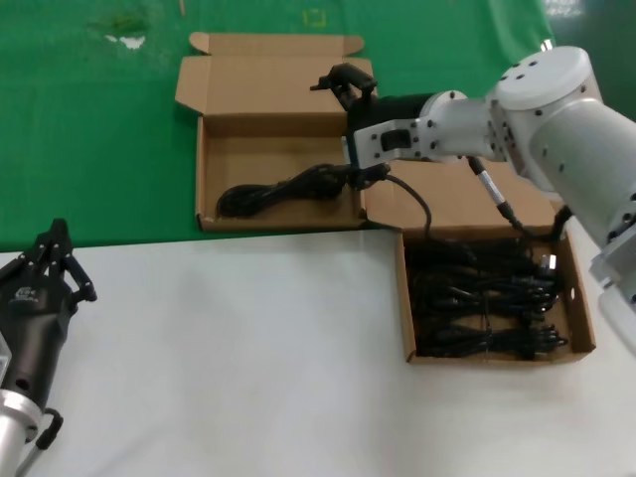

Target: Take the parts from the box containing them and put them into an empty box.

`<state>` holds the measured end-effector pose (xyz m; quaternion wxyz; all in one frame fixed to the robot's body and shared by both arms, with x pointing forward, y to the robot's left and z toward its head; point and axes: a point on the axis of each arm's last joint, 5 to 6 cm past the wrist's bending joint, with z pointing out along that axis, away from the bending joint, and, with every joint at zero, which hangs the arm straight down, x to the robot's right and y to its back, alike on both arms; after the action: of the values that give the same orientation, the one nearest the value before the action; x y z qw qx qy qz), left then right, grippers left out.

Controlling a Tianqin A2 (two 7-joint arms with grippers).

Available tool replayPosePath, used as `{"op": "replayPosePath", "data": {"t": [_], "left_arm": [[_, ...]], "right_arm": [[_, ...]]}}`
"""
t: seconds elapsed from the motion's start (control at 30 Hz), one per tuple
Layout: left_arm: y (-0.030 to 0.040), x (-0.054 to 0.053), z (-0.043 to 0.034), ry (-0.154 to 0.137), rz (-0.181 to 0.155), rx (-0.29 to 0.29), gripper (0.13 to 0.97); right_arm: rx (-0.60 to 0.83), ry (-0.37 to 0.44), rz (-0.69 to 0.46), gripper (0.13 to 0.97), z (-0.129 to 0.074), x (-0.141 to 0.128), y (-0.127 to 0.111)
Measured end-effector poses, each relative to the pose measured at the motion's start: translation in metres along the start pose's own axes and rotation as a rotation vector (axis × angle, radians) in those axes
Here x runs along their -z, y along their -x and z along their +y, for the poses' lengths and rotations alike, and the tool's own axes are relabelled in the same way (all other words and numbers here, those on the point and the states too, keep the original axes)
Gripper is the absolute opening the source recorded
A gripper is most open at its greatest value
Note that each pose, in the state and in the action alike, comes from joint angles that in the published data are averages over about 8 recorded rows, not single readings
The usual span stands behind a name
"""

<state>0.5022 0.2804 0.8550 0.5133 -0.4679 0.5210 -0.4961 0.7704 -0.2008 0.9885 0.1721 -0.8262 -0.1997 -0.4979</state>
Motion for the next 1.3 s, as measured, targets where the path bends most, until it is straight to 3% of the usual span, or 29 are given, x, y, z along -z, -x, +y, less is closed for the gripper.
{"op": "replayPosePath", "data": {"t": [0.23, 0.37, 0.53, 0.77, 0.97, 1.3], "left_arm": [[0.0000, 0.000, 0.0000, 0.000, 0.000, 0.000, 0.140], [0.0000, 0.000, 0.0000, 0.000, 0.000, 0.000, 0.140], [0.0000, 0.000, 0.0000, 0.000, 0.000, 0.000, 0.140], [0.0000, 0.000, 0.0000, 0.000, 0.000, 0.000, 0.140], [0.0000, 0.000, 0.0000, 0.000, 0.000, 0.000, 0.140], [0.0000, 0.000, 0.0000, 0.000, 0.000, 0.000, 0.140]], "right_arm": [[-0.095, -0.006, 0.060, 0.833, 0.026, 0.018, -0.002], [-0.187, -0.015, 0.104, 0.870, 0.043, 0.030, 0.004], [-0.303, -0.018, 0.169, 0.933, 0.063, 0.045, 0.020], [-0.434, 0.019, 0.305, 0.957, 0.082, 0.072, 0.052], [-0.535, 0.071, 0.417, 0.966, 0.088, 0.102, 0.082], [-0.660, 0.122, 0.528, 0.966, 0.080, 0.142, 0.129]]}}
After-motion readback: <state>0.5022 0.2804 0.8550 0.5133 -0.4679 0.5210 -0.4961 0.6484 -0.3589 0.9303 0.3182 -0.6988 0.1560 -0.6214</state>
